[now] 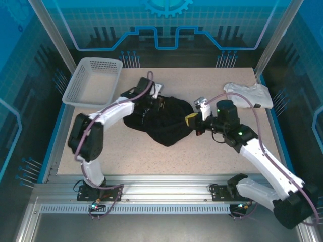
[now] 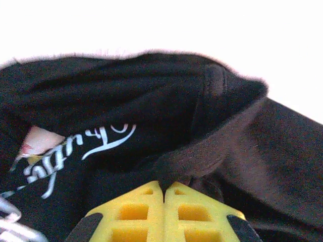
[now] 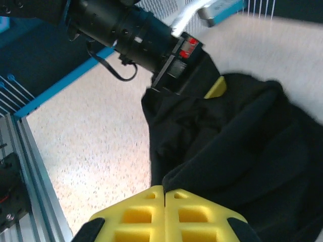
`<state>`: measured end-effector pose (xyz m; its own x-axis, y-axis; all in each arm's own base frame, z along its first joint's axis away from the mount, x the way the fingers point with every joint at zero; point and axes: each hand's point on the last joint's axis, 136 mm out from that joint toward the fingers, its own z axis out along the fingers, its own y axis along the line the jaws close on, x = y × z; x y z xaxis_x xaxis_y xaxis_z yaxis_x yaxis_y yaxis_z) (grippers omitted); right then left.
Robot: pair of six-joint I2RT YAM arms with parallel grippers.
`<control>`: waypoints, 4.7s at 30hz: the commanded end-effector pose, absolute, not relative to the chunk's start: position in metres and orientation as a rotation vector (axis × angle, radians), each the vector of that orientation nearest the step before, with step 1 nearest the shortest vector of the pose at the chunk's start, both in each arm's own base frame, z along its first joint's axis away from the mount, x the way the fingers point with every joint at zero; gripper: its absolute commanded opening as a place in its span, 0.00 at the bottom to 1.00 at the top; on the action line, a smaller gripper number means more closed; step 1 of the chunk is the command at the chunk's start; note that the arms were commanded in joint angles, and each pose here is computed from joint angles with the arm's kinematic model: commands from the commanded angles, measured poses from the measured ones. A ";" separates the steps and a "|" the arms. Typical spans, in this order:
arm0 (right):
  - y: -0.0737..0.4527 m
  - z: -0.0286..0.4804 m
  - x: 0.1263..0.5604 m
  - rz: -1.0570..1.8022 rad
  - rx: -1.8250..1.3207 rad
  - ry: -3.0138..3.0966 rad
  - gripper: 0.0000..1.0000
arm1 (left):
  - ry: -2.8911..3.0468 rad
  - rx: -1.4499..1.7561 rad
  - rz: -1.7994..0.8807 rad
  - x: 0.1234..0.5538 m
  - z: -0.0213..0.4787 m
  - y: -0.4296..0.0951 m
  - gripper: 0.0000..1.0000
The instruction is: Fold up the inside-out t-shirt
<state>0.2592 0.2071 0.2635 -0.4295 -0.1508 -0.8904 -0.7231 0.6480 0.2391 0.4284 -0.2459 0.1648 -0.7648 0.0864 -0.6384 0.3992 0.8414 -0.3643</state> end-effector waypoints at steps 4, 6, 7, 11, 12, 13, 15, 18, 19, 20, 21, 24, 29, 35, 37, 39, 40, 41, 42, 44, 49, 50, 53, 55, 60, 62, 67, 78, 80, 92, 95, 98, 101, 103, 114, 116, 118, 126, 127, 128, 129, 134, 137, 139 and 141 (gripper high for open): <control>0.179 0.311 0.244 0.601 -0.690 1.733 0.00 | 1.857 0.219 -1.097 0.392 0.354 -0.219 0.00; 0.175 0.303 0.244 0.583 -0.659 1.740 0.00 | 1.758 0.172 -1.171 0.383 0.383 -0.205 0.00; 0.174 0.297 0.245 0.586 -0.649 1.753 0.00 | 1.723 0.150 -1.209 0.380 0.393 -0.200 0.00; 0.174 0.268 0.254 0.596 -0.595 1.849 0.00 | 1.699 0.128 -1.286 0.374 0.402 -0.199 0.00; 0.172 0.260 0.258 0.583 -0.572 1.881 0.00 | 1.707 0.121 -1.292 0.374 0.398 -0.200 0.00; 0.170 0.249 0.262 0.566 -0.547 1.921 0.00 | 1.716 0.114 -1.290 0.375 0.394 -0.199 0.00; 0.162 0.225 0.271 0.515 -0.460 2.008 0.00 | 1.726 0.105 -1.293 0.376 0.387 -0.199 0.00; 0.143 0.185 0.281 0.401 -0.315 2.181 0.01 | 1.729 0.108 -1.316 0.374 0.384 -0.201 0.00; 0.138 0.177 0.283 0.352 -0.300 2.232 0.05 | 1.732 0.113 -1.326 0.373 0.383 -0.202 0.00; 0.134 0.175 0.285 0.297 -0.297 2.264 0.12 | 1.740 0.112 -1.336 0.373 0.381 -0.203 0.00; 0.134 0.176 0.286 0.256 -0.315 2.271 0.19 | 1.744 0.112 -1.341 0.372 0.380 -0.204 0.00; 0.160 0.201 0.285 0.251 -0.480 2.155 0.42 | 1.758 0.111 -1.354 0.371 0.376 -0.206 0.00; 0.222 0.241 0.277 0.469 -0.685 1.912 0.61 | 1.773 0.133 -1.366 0.364 0.370 -0.213 0.00; 0.253 0.267 0.322 0.433 -0.673 1.820 0.66 | 1.789 0.168 -1.378 0.357 0.366 -0.224 0.00; 0.260 0.268 0.342 0.407 -0.669 1.815 0.66 | 1.792 0.172 -1.375 0.355 0.366 -0.224 0.00; 0.266 0.264 0.357 0.416 -0.683 1.832 0.51 | 1.798 0.166 -1.360 0.354 0.364 -0.222 0.00; 0.270 0.262 0.359 0.433 -0.703 1.845 0.31 | 1.807 0.157 -1.338 0.355 0.362 -0.220 0.00; 0.272 0.262 0.357 0.454 -0.730 1.851 0.11 | 1.819 0.141 -1.306 0.356 0.360 -0.216 0.00; 0.273 0.264 0.352 0.476 -0.758 1.847 0.00 | 1.835 0.116 -1.265 0.359 0.356 -0.210 0.00; 0.274 0.273 0.329 0.591 -0.838 1.796 0.00 | 1.882 0.011 -1.117 0.370 0.341 -0.189 0.00; 0.254 0.317 0.294 0.928 -0.866 1.744 0.00 | 1.938 -0.056 -0.839 0.388 0.311 -0.159 0.00; 0.251 0.325 0.291 0.971 -0.858 1.738 0.00 | 1.956 -0.050 -0.822 0.391 0.304 -0.159 0.00; 0.248 0.331 0.292 1.045 -0.840 1.745 0.00 | 2.005 -0.034 -0.805 0.396 0.285 -0.162 0.06; 0.250 0.327 0.295 1.072 -0.835 1.769 0.00 | 2.029 -0.016 -0.810 0.395 0.275 -0.167 0.10; 0.254 0.316 0.308 1.120 -0.822 1.824 0.00 | 2.076 0.046 -0.735 0.380 0.260 -0.170 0.26; 0.256 0.313 0.311 1.138 -0.821 1.834 0.00 | 2.096 0.065 -0.668 0.371 0.254 -0.166 0.38; 0.258 0.305 0.317 1.145 -0.807 1.867 0.00 | 2.114 0.178 -0.667 0.337 0.246 -0.182 0.46; 0.254 0.299 0.320 1.109 -0.798 1.893 0.00 | 2.169 0.437 -0.764 0.314 0.210 -0.243 0.60; 0.253 0.299 0.318 1.093 -0.805 1.899 0.00 | 2.189 0.458 -0.738 0.322 0.202 -0.247 0.64; 0.136 0.231 0.377 0.053 -0.417 2.373 0.18 | 2.153 0.494 -1.118 0.313 0.256 -0.291 0.00; 0.142 0.233 0.379 0.011 -0.429 2.345 0.27 | 2.076 0.464 -1.284 0.294 0.286 -0.295 0.00; 0.163 0.241 0.363 0.103 -0.496 2.270 0.40 | 2.050 0.396 -1.289 0.293 0.298 -0.288 0.00; 0.180 0.241 0.326 0.326 -0.549 2.202 0.51 | 2.057 0.352 -1.209 0.298 0.299 -0.279 0.00; 0.198 0.243 0.297 0.546 -0.586 2.126 0.61 | 2.054 0.345 -1.182 0.301 0.300 -0.277 0.00; 0.254 0.189 0.291 0.716 -0.638 2.149 0.67 | 2.018 0.349 -1.179 0.298 0.311 -0.273 0.00; 0.247 0.192 0.308 0.625 -0.594 2.166 0.38 | 2.007 0.328 -1.135 0.300 0.313 -0.267 0.00; 0.239 0.213 0.323 0.578 -0.563 2.119 0.16 | 1.985 0.279 -1.026 0.309 0.319 -0.253 0.00; 0.191 0.394 0.365 0.296 -0.494 1.779 0.00 | 1.591 0.099 -0.700 0.317 0.445 -0.185 0.00; 0.185 0.421 0.361 0.272 -0.497 1.723 0.00 | 1.520 0.133 -0.737 0.305 0.467 -0.190 0.00; 0.181 0.440 0.357 0.257 -0.498 1.682 0.00 | 1.470 0.176 -0.768 0.293 0.481 -0.197 0.00; 0.176 0.459 0.352 0.245 -0.502 1.643 0.00 | 1.428 0.230 -0.797 0.281 0.491 -0.208 0.00; 0.160 0.443 0.349 0.193 -0.522 1.718 0.00 | 1.483 0.556 -0.938 0.255 0.438 -0.293 0.00; 0.151 0.377 0.358 0.181 -0.493 1.896 0.02 | 1.674 0.641 -0.956 0.261 0.365 -0.324 0.05; 0.143 0.323 0.359 0.179 -0.454 2.040 0.04 | 1.798 0.699 -0.968 0.260 0.312 -0.340 0.08; 0.139 0.277 0.353 0.196 -0.436 2.156 0.04 | 1.903 0.749 -0.968 0.256 0.268 -0.350 0.11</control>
<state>0.3579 0.1531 0.3675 -0.2878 -0.2136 -0.9336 -0.4279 0.9008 -0.0742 0.2706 -0.3357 0.3313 -0.3677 -0.0192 -0.9297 0.7697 0.5548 -0.3159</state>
